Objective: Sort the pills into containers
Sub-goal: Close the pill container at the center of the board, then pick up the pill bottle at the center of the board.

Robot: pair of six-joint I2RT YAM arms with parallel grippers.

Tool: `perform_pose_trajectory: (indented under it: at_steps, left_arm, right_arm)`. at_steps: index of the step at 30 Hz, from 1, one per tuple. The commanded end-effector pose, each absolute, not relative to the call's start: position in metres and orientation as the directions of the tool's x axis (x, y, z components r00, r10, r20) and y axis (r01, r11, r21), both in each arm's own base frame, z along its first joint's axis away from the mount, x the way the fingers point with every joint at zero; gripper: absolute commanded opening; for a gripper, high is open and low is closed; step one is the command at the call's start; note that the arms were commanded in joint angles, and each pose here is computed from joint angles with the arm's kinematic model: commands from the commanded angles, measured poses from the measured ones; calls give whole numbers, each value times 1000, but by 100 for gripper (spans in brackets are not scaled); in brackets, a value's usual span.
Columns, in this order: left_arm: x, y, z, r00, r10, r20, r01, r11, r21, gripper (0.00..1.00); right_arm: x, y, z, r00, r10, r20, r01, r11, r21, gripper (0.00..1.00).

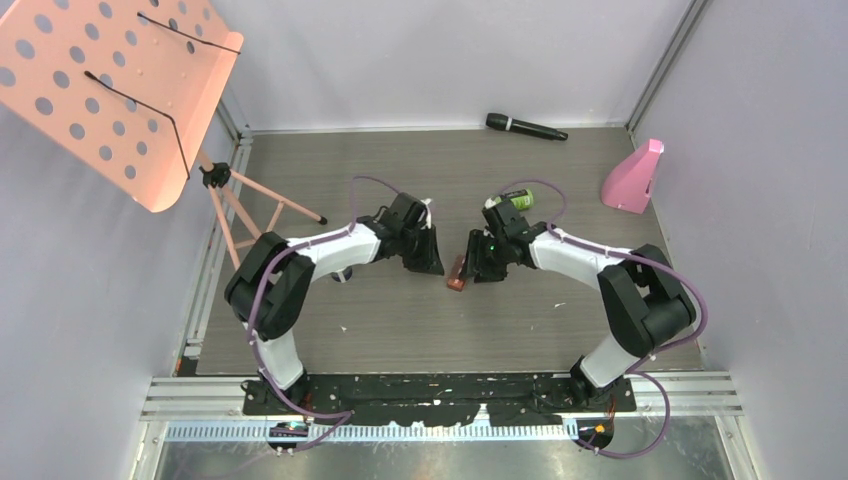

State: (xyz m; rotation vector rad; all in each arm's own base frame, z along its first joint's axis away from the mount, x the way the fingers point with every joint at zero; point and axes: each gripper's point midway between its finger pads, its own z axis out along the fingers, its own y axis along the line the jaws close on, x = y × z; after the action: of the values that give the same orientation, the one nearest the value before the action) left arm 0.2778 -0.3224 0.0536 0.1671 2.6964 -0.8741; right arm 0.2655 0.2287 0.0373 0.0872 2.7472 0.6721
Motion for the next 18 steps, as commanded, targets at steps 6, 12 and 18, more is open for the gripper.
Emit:
perform_pose_trajectory:
  at_steps: [6, 12, 18]
  left_arm:
    - [304, -299, 110, -896, -80, -437, 212, 788, -578, 14]
    - [314, -276, 129, -824, -85, -560, 263, 818, -512, 17]
    - [331, -233, 176, -627, -49, -778, 316, 896, -311, 49]
  right_arm:
    - [300, 215, 90, -893, 196, -405, 1, 902, 433, 58]
    - [327, 195, 97, -840, 190, -508, 25, 949, 314, 76]
    - [359, 163, 110, -762, 173, -624, 92, 983, 161, 99]
